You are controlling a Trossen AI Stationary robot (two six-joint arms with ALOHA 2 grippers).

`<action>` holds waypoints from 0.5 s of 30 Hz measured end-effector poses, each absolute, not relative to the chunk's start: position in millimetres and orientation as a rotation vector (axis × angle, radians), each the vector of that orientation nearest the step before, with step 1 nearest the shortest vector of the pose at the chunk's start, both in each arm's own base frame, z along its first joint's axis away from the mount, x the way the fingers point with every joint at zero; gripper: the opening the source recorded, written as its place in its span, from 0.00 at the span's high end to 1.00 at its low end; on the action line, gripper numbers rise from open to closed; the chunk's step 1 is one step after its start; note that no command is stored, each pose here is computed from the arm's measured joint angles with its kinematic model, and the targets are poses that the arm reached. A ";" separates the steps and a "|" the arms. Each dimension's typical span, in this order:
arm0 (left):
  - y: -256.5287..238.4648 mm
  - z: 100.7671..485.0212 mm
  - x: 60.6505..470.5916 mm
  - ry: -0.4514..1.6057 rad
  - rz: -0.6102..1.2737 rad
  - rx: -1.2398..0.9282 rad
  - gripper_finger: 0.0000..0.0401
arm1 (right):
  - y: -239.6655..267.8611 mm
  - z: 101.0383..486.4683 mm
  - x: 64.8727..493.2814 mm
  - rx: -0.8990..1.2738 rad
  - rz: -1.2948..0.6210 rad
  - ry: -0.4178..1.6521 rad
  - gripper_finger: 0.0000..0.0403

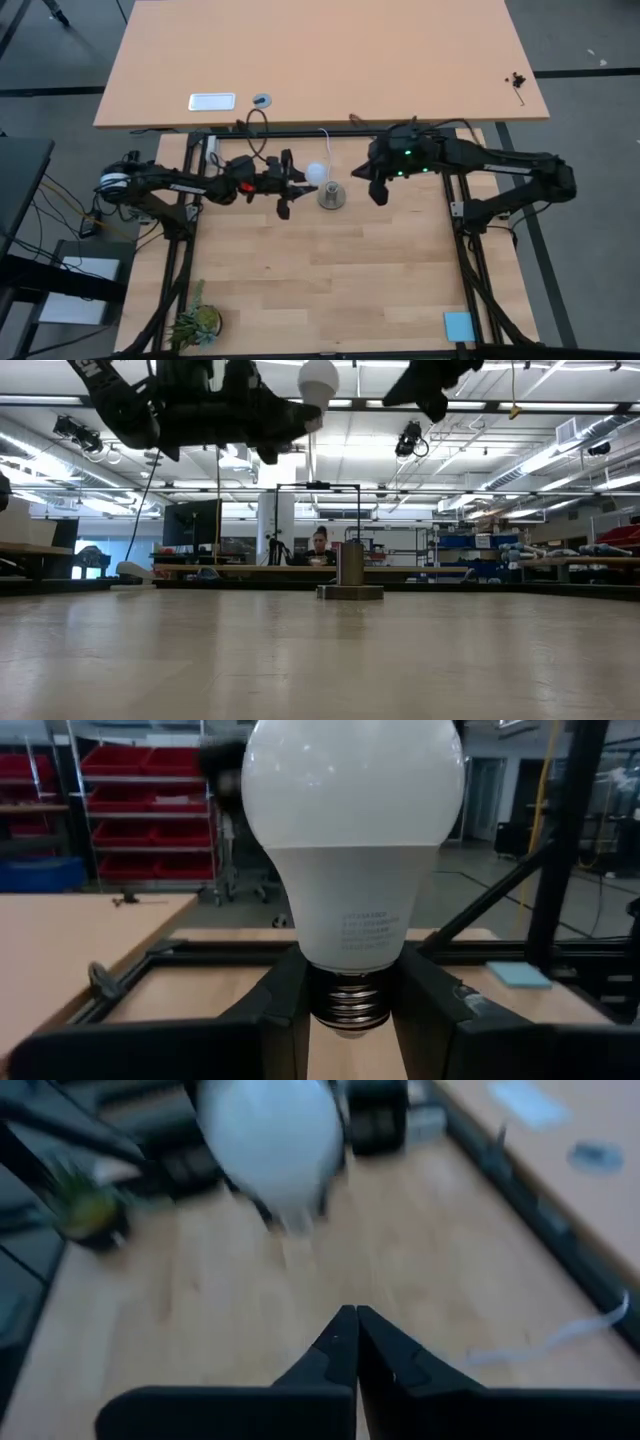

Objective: Screw lightbulb
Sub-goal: Insert the white lightbulb into the gold lamp

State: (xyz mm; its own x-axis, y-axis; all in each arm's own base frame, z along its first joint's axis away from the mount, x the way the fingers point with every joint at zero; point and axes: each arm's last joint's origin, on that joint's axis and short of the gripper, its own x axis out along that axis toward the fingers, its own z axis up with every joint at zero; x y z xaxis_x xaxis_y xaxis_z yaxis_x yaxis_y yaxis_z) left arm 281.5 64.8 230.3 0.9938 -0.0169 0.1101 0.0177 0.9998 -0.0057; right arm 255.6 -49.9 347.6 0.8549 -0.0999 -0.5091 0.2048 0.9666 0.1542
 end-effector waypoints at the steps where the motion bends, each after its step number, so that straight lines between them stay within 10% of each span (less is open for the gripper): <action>1: 65.7 228.4 284.8 -0.107 -0.005 -0.006 0.75 | -47.9 352.1 253.8 0.201 -0.155 0.492 0.95; 15: 65.9 264.2 301.2 -0.377 -0.120 0.006 0.75 | -29.4 381.4 263.2 0.022 -0.211 0.199 0.36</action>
State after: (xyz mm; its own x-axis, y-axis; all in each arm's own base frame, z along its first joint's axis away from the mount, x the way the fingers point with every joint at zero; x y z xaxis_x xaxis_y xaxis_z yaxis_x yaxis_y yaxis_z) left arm 301.2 65.9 264.2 0.9229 -0.1185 0.3665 0.1162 0.9928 0.0286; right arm 263.2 -29.4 381.4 0.9581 -0.2063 -0.1988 0.2106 0.9776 0.0005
